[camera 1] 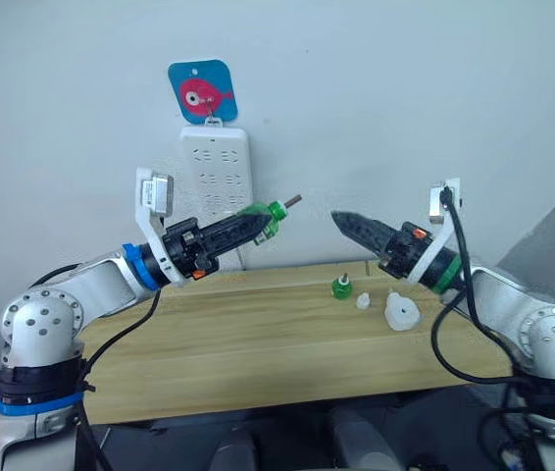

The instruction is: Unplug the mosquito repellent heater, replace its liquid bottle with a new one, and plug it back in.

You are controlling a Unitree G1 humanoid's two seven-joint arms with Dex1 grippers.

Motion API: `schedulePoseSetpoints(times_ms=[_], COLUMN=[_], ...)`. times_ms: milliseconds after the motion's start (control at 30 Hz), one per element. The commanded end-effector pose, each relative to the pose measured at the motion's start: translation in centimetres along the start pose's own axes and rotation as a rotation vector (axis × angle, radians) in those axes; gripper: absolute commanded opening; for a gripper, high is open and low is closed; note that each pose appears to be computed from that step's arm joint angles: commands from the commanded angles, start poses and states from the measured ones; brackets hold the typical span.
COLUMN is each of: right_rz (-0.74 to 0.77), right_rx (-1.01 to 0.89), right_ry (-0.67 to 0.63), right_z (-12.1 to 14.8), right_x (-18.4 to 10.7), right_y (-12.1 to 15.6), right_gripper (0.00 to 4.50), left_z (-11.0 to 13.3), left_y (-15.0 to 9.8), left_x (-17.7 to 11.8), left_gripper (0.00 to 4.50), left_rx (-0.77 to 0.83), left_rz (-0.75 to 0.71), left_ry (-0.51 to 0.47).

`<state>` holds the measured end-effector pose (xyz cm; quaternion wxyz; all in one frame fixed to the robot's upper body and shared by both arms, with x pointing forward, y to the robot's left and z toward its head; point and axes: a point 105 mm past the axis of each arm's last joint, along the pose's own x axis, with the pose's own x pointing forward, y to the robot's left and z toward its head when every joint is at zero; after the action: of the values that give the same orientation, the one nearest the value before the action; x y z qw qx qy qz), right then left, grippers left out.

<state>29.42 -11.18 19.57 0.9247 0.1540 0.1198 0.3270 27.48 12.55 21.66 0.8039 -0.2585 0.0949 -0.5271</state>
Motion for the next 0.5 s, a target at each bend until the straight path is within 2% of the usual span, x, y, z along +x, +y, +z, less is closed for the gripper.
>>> schedulePoseSetpoints(times_ms=[33, 133, 267, 367, 500], right_rz=[-0.244, -0.300, -0.378, -0.431, -0.488], right_rx=[-0.307, -0.354, -0.406, -0.441, -0.385], right_ry=[0.199, 0.328, 0.511, 0.600, 0.684], right_z=[-1.9, -2.7, -3.8, -4.2, -5.2], right_x=[-1.8, -2.5, -3.0, -3.0, -3.2], right_y=[-4.7, -6.5, -9.2, -11.2, -13.1], right_gripper=[4.50, 4.50, 4.50, 4.50, 4.50], left_z=[-2.3, -4.0, -5.7, -6.7, -7.9], left_y=[-0.1, 0.8, 2.1, 2.3, 1.9], left_x=[-0.1, -1.0, -1.7, -1.8, -1.8], left_gripper=[2.30, 2.30, 2.30, 2.30, 2.30], left_rx=[0.138, 0.240, 0.355, 0.386, 0.411], left_rz=[-0.031, -0.054, -0.069, -0.083, -0.100], left_ry=[0.141, 0.257, 0.347, 0.372, 0.389])
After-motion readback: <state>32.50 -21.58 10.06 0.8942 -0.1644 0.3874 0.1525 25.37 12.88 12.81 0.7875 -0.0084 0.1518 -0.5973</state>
